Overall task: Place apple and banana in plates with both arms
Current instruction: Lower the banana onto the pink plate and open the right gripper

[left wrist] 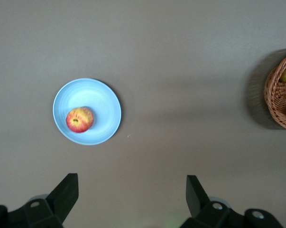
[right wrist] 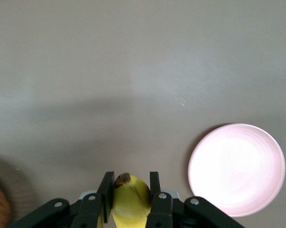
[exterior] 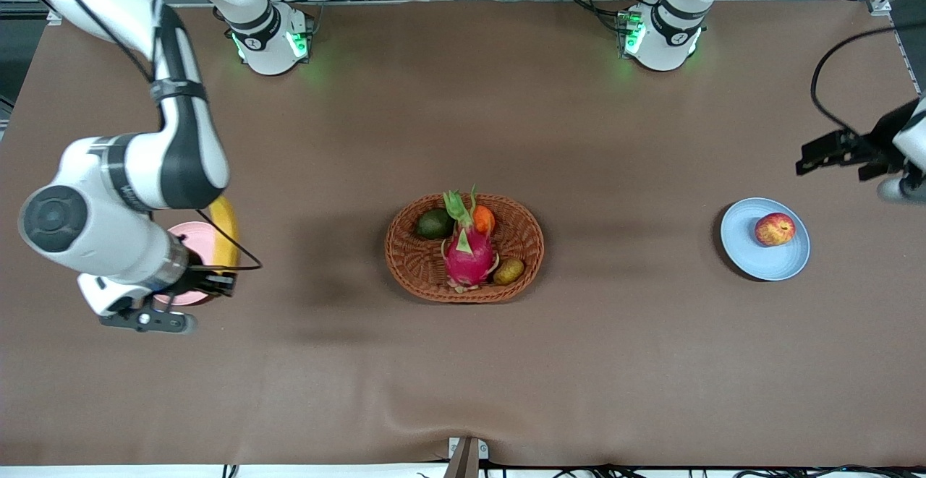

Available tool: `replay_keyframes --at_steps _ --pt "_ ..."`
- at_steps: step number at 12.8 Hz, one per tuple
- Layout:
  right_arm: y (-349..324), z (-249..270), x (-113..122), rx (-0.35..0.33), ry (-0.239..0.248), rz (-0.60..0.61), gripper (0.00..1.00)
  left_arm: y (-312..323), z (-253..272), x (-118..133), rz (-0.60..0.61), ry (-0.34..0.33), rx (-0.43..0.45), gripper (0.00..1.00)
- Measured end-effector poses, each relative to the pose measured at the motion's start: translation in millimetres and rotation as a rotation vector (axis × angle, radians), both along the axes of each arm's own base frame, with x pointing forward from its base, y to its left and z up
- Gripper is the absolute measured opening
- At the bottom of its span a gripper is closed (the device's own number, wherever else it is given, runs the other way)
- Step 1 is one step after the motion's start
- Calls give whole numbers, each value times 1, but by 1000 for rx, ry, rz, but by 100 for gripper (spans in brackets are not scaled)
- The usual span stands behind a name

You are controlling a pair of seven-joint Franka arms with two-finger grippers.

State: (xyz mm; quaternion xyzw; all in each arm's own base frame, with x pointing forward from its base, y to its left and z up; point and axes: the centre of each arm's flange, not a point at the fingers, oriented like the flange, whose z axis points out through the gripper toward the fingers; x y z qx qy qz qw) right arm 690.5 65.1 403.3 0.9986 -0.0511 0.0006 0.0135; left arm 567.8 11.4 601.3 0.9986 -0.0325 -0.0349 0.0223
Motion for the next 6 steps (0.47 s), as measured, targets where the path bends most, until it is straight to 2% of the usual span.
replay_keyframes --at_steps 4,6 --pt "-92 -31 -14 10 69 20 34 14 24 -49 34 -18 -3 100" --pt "-108 -52 -18 11 105 18 34 16 26 -48 35 -42 13 100"
